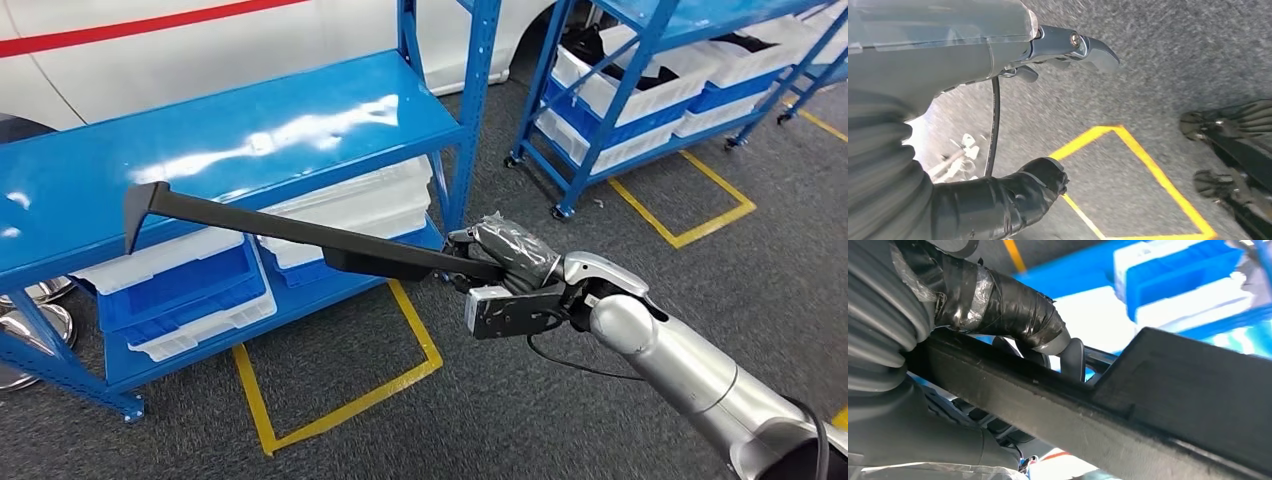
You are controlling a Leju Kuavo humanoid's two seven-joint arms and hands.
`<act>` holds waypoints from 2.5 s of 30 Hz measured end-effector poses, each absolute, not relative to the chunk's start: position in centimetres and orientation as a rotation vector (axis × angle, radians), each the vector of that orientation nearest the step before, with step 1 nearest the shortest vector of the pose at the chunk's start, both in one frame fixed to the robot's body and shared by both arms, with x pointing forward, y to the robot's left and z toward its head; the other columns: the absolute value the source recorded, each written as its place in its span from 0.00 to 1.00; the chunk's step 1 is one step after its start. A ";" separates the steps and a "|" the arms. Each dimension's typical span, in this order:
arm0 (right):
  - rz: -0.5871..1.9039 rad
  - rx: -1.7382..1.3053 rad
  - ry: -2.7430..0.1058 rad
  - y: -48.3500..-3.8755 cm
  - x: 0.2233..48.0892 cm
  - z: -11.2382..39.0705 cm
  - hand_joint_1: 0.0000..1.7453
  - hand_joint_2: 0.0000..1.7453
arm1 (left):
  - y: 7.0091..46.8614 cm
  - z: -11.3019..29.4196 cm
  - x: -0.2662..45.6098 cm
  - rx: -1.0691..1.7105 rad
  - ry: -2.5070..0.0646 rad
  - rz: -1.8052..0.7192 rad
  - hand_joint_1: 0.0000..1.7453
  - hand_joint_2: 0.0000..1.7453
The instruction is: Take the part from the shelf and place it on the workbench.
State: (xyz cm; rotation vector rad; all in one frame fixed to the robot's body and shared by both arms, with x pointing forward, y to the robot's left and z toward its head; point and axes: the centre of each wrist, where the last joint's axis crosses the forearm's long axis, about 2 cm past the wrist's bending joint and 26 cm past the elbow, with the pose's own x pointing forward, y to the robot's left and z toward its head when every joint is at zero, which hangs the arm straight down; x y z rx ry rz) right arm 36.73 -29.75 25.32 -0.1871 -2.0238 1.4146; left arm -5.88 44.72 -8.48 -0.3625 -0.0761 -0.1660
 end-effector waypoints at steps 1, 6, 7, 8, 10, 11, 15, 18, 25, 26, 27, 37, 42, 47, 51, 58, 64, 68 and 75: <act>1.412 -0.189 -2.021 -29.7 37.0 25.4 1.00 1.00 | 44.6 -8.5 -5.6 -0.359 -0.077 -0.170 0.00 1.00; 1.401 -0.202 -2.040 -29.3 38.0 26.5 1.00 1.00 | 44.1 -8.8 -4.7 -0.363 -0.085 -0.181 0.00 1.00; 1.401 -0.202 -2.037 -29.3 38.1 26.5 1.00 1.00 | 44.0 -8.8 -4.6 -0.366 -0.087 -0.185 0.00 1.00; 1.401 -0.201 -2.034 -29.3 38.2 26.5 1.00 1.00 | 44.0 -8.8 -4.5 -0.369 -0.088 -0.188 0.00 1.00; 1.402 -0.194 -2.031 -29.1 38.4 26.4 1.00 1.00 | 44.0 -8.8 -4.6 -0.371 -0.085 -0.195 0.00 1.00; 1.402 -0.188 -2.032 -28.9 38.5 26.4 1.00 1.00 | 44.0 -8.8 -4.7 -0.370 -0.082 -0.199 0.00 1.00; 1.406 -0.166 -2.021 -28.2 38.7 26.1 1.00 1.00 | 43.9 -8.8 -4.3 -0.374 -0.081 -0.218 0.00 1.00; 1.412 -0.161 -2.023 -27.8 38.9 26.3 1.00 1.00 | 43.9 -8.8 -3.9 -0.374 -0.083 -0.233 0.00 1.00; 1.431 -0.152 -2.027 -27.4 39.4 26.7 1.00 1.00 | 44.0 -8.8 -3.7 -0.386 -0.085 -0.246 0.00 1.00; 1.432 -0.150 -2.026 -27.4 39.4 26.7 1.00 1.00 | 44.0 -8.8 -3.7 -0.386 -0.085 -0.246 0.00 1.00; 1.433 -0.150 -2.025 -27.4 39.4 26.6 1.00 1.00 | 44.0 -8.8 -3.8 -0.386 -0.084 -0.246 0.00 1.00; 1.450 -0.122 -2.025 -26.9 40.0 27.3 1.00 1.00 | 44.0 -8.8 -3.4 -0.385 -0.078 -0.270 0.00 1.00; 1.464 -0.094 -2.030 -26.0 40.4 27.9 1.00 1.00 | 44.0 -8.9 -3.0 -0.388 -0.071 -0.293 0.00 1.00; 1.486 -0.090 -2.032 -24.2 40.5 28.2 1.00 1.00 | 44.7 -8.6 -2.3 -0.385 -0.066 -0.368 0.00 1.00; 1.524 -0.113 -2.058 -21.1 40.5 29.3 1.00 1.00 | 46.1 -8.2 -0.5 -0.370 -0.070 -0.452 0.00 1.00; 1.606 -0.127 -2.076 -16.5 39.5 30.1 1.00 1.00 | 47.6 -7.6 0.9 -0.336 -0.088 -0.506 0.00 1.00; 1.628 -0.176 -2.082 -16.6 39.6 30.3 1.00 1.00 | 48.4 -7.4 -0.9 -0.320 -0.072 -0.496 0.00 1.00; 1.610 -0.236 -2.089 -18.4 40.3 30.8 1.00 1.00 | 48.3 -7.4 -2.3 -0.345 -0.074 -0.419 0.00 1.00; 1.560 -0.361 -2.045 -24.2 41.5 31.6 1.00 1.00 | 47.9 -7.3 -5.9 -0.353 -0.056 -0.252 0.00 1.00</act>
